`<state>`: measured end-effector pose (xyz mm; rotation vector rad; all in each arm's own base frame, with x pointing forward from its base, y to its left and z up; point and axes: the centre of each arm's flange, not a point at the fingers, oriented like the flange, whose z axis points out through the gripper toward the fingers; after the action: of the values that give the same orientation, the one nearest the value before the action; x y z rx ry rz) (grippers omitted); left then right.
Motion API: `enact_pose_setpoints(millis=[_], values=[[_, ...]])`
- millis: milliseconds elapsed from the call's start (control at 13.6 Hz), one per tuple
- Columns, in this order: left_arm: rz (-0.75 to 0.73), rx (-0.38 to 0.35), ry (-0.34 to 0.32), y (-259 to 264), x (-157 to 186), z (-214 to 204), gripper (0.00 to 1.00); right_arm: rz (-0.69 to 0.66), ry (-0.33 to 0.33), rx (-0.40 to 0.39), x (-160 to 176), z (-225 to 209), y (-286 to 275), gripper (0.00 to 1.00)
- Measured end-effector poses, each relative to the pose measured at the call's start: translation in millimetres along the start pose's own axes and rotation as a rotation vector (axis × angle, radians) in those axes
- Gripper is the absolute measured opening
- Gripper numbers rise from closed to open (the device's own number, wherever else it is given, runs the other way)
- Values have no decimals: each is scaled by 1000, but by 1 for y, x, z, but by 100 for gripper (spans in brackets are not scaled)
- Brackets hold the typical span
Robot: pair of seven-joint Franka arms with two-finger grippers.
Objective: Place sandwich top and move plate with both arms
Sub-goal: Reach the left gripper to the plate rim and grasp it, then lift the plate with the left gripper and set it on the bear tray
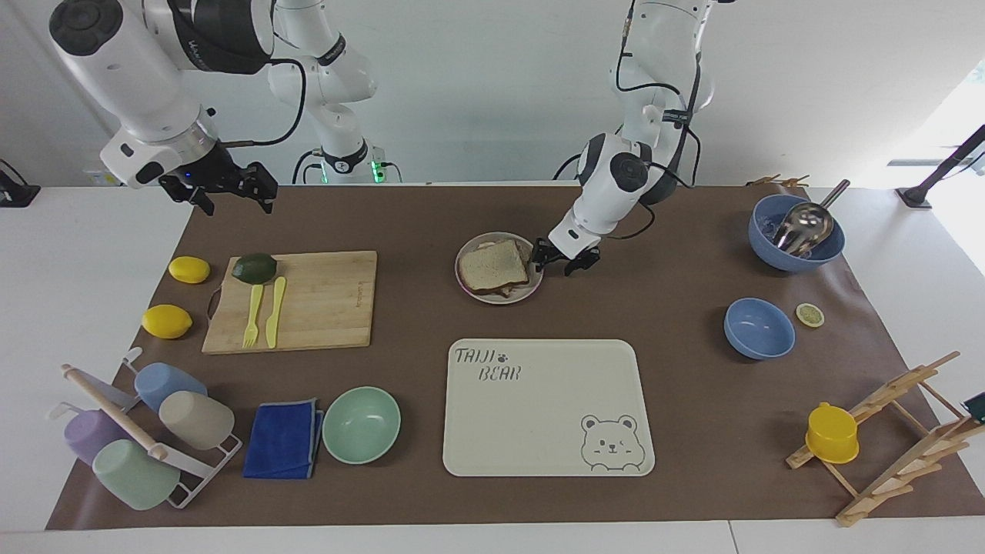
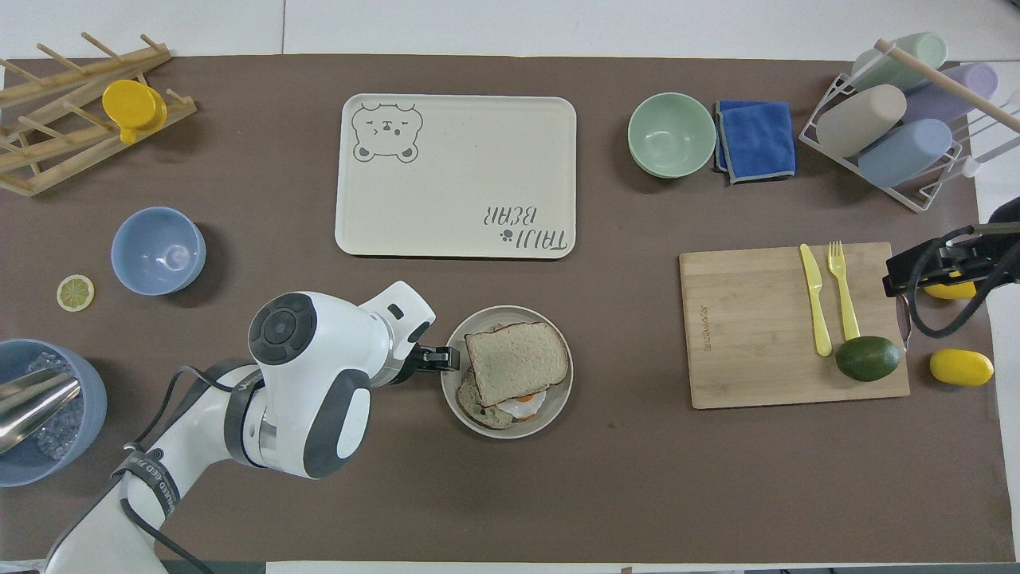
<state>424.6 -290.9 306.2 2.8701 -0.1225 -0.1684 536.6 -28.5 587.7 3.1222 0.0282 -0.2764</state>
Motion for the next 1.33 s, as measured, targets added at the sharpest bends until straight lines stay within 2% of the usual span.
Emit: enact_pose_setpoints(millis=[221, 294, 368, 442, 589, 663, 810, 1104, 1325], values=[[-4, -3, -1, 0, -1, 1, 68, 3, 1, 1, 0, 0, 1, 100], [-2, -2, -3, 1, -2, 2, 62, 2, 2, 1, -1, -1, 1, 100], [2, -1, -4, 2, -3, 4, 62, 2, 4, 1, -1, -2, 1, 100], [5, 0, -4, 4, -5, 6, 54, 2, 5, 1, -2, -2, 1, 100], [15, 1, -2, 8, -8, 10, 31, 4, 6, 1, -2, -3, 2, 100], [18, 1, -4, 11, -10, 11, 30, 6, 8, 2, -3, -4, 4, 100], [17, -9, 0, 14, -11, 10, 5, 6, 9, 2, -4, -4, 3, 100], [-4, -18, 1, 8, -6, 4, 4, 6, 9, 2, -4, -5, 3, 100], [-62, -56, -14, -10, 28, -44, 4, 6, 9, 2, -4, -5, 3, 100]])
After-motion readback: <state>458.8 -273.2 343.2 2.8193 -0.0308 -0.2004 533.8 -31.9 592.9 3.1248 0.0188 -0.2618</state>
